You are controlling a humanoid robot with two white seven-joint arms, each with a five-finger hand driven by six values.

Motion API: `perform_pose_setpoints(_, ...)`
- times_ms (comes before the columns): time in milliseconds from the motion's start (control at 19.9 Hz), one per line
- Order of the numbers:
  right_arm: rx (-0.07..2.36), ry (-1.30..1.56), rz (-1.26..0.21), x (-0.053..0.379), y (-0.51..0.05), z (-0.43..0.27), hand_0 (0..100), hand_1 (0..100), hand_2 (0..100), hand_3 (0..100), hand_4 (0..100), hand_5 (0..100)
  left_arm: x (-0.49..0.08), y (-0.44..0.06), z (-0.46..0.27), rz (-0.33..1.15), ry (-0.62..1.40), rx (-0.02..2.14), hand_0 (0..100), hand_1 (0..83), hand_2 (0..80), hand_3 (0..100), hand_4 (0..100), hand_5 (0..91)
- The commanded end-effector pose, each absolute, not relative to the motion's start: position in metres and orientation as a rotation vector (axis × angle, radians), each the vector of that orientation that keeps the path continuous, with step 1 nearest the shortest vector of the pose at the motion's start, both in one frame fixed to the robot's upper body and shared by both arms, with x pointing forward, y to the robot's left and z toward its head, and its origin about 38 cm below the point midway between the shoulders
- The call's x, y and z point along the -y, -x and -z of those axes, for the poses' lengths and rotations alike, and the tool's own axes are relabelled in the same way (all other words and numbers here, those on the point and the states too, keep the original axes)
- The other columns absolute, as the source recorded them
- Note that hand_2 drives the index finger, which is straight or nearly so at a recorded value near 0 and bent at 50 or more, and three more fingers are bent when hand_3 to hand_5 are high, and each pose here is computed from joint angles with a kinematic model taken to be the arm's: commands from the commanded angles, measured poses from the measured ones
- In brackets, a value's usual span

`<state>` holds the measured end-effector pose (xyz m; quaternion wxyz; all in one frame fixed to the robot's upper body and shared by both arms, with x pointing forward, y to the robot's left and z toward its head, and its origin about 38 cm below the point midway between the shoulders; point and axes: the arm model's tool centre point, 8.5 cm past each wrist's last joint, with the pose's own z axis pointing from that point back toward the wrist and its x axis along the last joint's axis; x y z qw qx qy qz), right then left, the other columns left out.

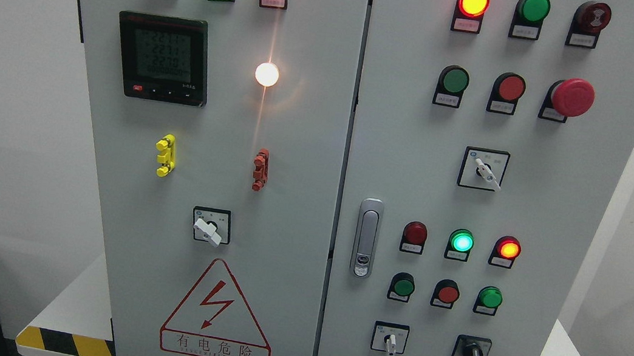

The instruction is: Flip black knob to close circuit

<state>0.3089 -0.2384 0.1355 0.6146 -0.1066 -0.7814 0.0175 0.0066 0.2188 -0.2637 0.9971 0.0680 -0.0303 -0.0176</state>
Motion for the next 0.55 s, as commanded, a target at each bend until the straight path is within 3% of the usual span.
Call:
perform_pose_setpoints(0, 1.812, 0.116, 0.047, 0.2357, -0.303, -0.1339, 0, 2, 5, 13, 11, 3, -0.2171, -0.0022, 0.2642, 0.032, -0.131, 0.067, 12, 55.6, 0.0, 0, 0, 0.0)
perform_pose_setpoints(502, 1.839, 0.079, 0.063, 0.2353, -0.2973, -0.133, 0, 1, 0, 6, 3, 0, -0.2171, -0.0022, 0.2642, 0.034, -0.131, 0.067, 12, 55.6, 0.0, 0, 0, 0.0)
